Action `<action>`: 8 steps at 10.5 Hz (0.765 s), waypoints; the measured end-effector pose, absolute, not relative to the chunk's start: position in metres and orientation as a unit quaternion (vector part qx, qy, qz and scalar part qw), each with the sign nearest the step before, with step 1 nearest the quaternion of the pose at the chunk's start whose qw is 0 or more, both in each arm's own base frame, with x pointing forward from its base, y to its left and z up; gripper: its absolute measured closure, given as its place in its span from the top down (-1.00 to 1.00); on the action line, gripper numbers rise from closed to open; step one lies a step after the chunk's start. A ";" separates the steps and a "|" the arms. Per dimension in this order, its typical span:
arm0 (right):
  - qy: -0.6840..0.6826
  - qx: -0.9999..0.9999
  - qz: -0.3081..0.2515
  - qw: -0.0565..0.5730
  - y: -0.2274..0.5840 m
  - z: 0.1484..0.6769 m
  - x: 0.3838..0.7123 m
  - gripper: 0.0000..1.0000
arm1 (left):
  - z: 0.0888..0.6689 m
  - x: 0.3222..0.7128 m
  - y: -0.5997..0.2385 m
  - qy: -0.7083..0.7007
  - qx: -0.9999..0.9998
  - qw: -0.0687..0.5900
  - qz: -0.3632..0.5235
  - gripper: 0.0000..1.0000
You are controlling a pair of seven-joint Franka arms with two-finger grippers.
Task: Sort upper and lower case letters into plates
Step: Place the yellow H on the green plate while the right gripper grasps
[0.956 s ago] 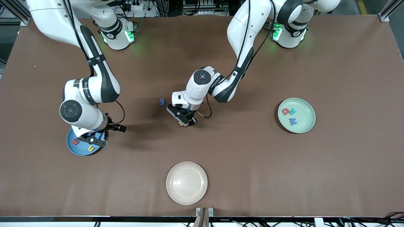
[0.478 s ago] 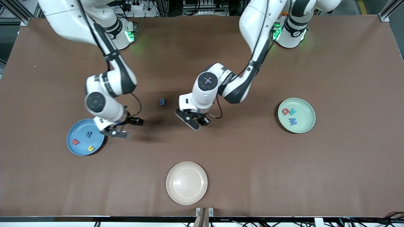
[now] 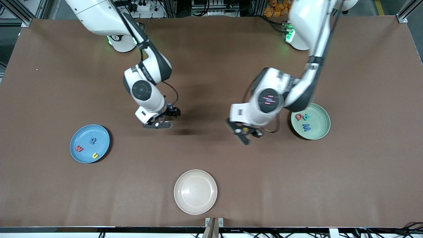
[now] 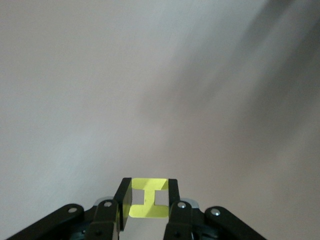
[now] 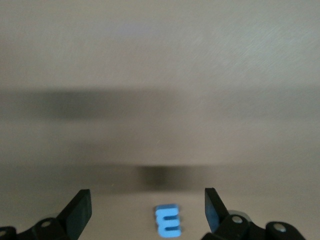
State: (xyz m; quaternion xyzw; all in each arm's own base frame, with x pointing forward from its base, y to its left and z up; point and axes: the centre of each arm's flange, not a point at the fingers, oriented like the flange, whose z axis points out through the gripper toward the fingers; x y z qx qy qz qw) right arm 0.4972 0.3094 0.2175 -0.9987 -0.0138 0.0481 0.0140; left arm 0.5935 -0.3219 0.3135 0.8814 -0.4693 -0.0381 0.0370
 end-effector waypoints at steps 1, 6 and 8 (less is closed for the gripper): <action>-0.026 -0.998 0.053 0.008 0.311 0.208 0.485 1.00 | 0.307 0.591 -0.286 -0.484 0.873 0.035 -0.044 -0.33; -0.061 -0.997 0.035 -0.011 0.303 0.179 0.456 1.00 | 0.257 0.550 -0.173 -0.528 0.847 0.040 -0.041 -0.33; -0.059 -0.998 0.030 -0.008 0.301 0.174 0.451 1.00 | 0.255 0.554 -0.115 -0.554 0.831 0.042 -0.039 -0.33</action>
